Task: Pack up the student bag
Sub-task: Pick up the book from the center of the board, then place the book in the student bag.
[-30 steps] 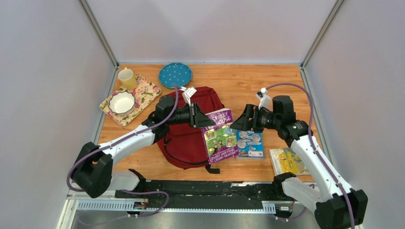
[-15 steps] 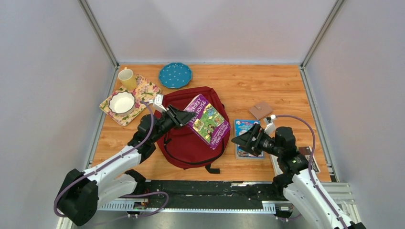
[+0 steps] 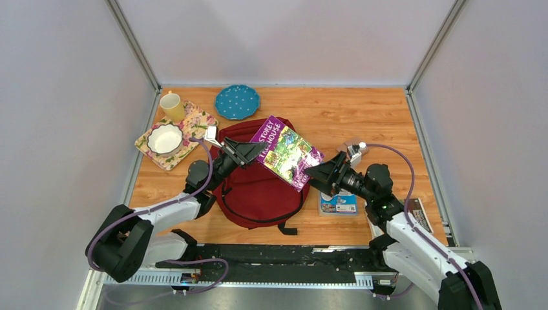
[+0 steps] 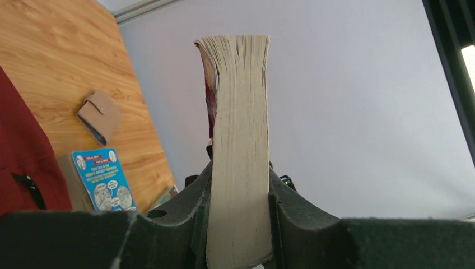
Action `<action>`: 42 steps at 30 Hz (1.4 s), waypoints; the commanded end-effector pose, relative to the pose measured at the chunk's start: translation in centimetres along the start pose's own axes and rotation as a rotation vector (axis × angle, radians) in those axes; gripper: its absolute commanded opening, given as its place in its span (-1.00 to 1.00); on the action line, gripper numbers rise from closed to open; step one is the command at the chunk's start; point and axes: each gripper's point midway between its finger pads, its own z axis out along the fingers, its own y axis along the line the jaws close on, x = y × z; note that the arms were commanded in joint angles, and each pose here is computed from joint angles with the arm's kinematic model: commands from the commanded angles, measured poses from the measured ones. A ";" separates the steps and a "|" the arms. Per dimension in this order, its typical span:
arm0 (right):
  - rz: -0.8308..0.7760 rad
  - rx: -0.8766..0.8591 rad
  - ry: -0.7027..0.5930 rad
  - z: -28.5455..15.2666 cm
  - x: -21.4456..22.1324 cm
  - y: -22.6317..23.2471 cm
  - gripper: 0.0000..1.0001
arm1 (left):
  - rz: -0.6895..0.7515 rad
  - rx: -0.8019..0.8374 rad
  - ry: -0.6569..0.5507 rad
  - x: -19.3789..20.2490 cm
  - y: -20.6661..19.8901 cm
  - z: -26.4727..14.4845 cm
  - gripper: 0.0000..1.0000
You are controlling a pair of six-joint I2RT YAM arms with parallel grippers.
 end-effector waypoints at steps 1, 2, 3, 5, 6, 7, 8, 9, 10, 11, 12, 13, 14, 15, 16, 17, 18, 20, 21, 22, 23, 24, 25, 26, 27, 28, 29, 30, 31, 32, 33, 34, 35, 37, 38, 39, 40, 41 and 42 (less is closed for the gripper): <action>-0.037 -0.190 -0.040 0.7 -1.2 4.2 0.91 | -0.041 0.244 -0.001 -0.6 -6.3 -0.1 -1.00; -0.054 -0.213 -0.042 0.8 -1.3 4.8 0.89 | -0.051 0.244 0.002 -0.5 -6.3 -0.1 -1.00; -0.060 -0.220 -0.043 1.0 -1.4 5.2 0.86 | -0.055 0.254 -0.001 -0.5 -6.3 -0.4 -1.00; -0.072 -0.231 -0.051 1.2 -1.7 5.7 0.81 | -0.068 0.251 0.001 -0.4 -6.0 -0.4 -1.00; -0.074 -0.235 -0.050 1.4 -1.8 5.9 0.66 | -0.072 0.254 0.007 -0.3 -6.0 -0.5 -1.00; -0.084 -0.251 -0.055 1.4 -2.0 6.3 0.58 | -0.078 0.244 0.016 -0.1 -5.6 -0.4 -1.00; -0.089 -0.256 -0.060 1.5 -2.1 6.5 0.51 | -0.088 0.243 0.023 0.0 -5.5 -0.4 -1.00; -0.092 -0.254 -0.063 1.6 -2.3 6.5 0.23 | -0.090 0.241 0.028 0.1 -5.4 -0.4 -1.00; -0.096 -0.258 -0.061 1.7 -2.3 6.7 0.05 | -0.093 0.234 0.031 0.2 -5.2 -0.4 -1.00; -0.101 -0.267 -0.056 1.7 -2.3 6.9 -0.12 | -0.093 0.225 0.031 0.2 -4.9 -0.4 -1.00; -0.099 -0.281 -0.057 1.6 -2.3 7.1 -0.50 | -0.097 0.210 0.033 0.3 -4.5 -0.4 -1.00; -0.106 -0.299 -0.058 1.5 -2.2 7.4 -0.73 | -0.098 0.203 0.050 0.6 -4.3 -0.4 -1.00; -0.106 -0.295 -0.052 1.6 -2.2 7.3 -0.90 | -0.090 0.198 0.072 0.9 -4.2 -0.3 -1.00; -0.114 -0.289 -0.050 1.6 -2.1 7.2 -1.00 | -0.086 0.183 0.100 1.3 -4.0 0.1 -0.96; -0.115 -0.271 -0.047 1.6 -2.0 6.7 -1.00 | -0.051 0.173 0.171 2.5 -3.6 0.0 -0.58; -0.128 -0.272 -0.055 1.3 -2.0 6.9 -1.00 | -0.024 0.152 0.211 3.0 -3.1 0.1 -0.47; -0.131 -0.253 -0.065 1.1 -2.0 6.6 -1.00 | -0.022 0.050 0.267 3.8 -1.4 0.5 -0.41; -0.155 -0.128 -0.106 1.0 -2.4 4.2 -1.00 | 0.135 -0.071 0.358 4.9 1.6 0.0 -0.16; -0.200 -0.125 -0.138 0.1 -2.6 4.9 -1.00 | 0.141 -0.255 0.422 5.4 4.3 -1.1 -0.14; -0.217 -0.022 -0.143 -0.3 -2.5 3.0 -1.00 | 0.284 -0.334 0.424 4.7 6.4 -1.7 -0.10; -0.240 0.027 -0.202 -0.8 -3.4 2.4 -1.00 | 0.336 -0.400 0.434 4.4 7.4 -2.6 0.00; -0.278 0.023 -0.245 -1.9 -3.8 3.5 -1.00 | 0.359 -0.505 0.464 4.3 8.6 -4.4 0.07; -0.268 0.098 -0.252 -2.4 -3.8 2.0 -1.00 | 0.467 -0.567 0.459 3.3 9.9 -5.4 0.21; -0.293 0.129 -0.296 -3.0 -4.4 1.6 -1.00 | 0.506 -0.605 0.471 3.0 10.4 -6.2 0.32; -0.303 0.137 -0.314 -3.5 -4.6 1.8 -1.00 | 0.526 -0.657 0.497 2.9 10.9 -7.5 0.32; -0.302 0.158 -0.317 -4.2 -4.4 1.4 -1.00 | 0.582 -0.675 0.518 2.6 11.3 -8.1 0.33; -0.312 0.169 -0.329 -4.5 -4.5 1.4 -1.00 | 0.588 -0.708 0.553 2.9 11.7 -9.1 0.38; -0.311 0.179 -0.333 -4.8 -4.5 1.4 -1.00 | 0.602 -0.707 0.570 2.9 11.6 -9.4 0.45; -0.309 0.193 -0.334 -5.3 -4.3 1.3 -1.00 | 0.629 -0.700 0.598 3.2 11.6 -9.7 0.46; -0.308 0.207 -0.348 -5.6 -4.4 1.2 -1.00 | 0.638 -0.710 0.622 3.4 11.8 -10.4 0.47; -0.312 0.221 -0.355 -5.9 -4.5 1.0 -1.00 | 0.656 -0.706 0.640 3.7 11.8 -10.7 0.47; -0.308 0.253 -0.355 -6.3 -4.4 0.5 -1.00 | 0.705 -0.697 0.671 4.2 11.8 -10.9 0.47; -0.323 0.264 -0.382 -6.8 -4.8 0.7 -1.00 | 0.732 -0.685 0.693 4.8 11.7 -11.0 0.47; -0.341 0.326 -0.387 -7.6 -4.8 0.0 -1.00 | 0.804 -0.668 0.734 5.4 11.5 -11.1 0.49; -0.354 0.339 -0.418 -8.2 -5.4 0.5 -1.00 | 0.832 -0.630 0.786 6.9 11.0 -11.1 0.49; -0.363 0.359 -0.429 -8.6 -5.6 0.4 -1.00 | 0.854 -0.609 0.812 7.5 10.7 -10.8 0.49; -0.359 0.394 -0.429 -9.0 -5.5 -0.1 -1.00 | 0.889 -0.593 0.840 8.1 10.6 -10.7 0.49; -0.369 0.402 -0.463 -9.6 -6.0 0.5 -1.00 | 0.915 -0.560 0.880 9.2 10.0 -10.5 0.48; -0.375 0.405 -0.467 -9.8 -6.1 0.6 -1.00 | 0.929 -0.566 0.927 9.9 10.6 -10.6 0.46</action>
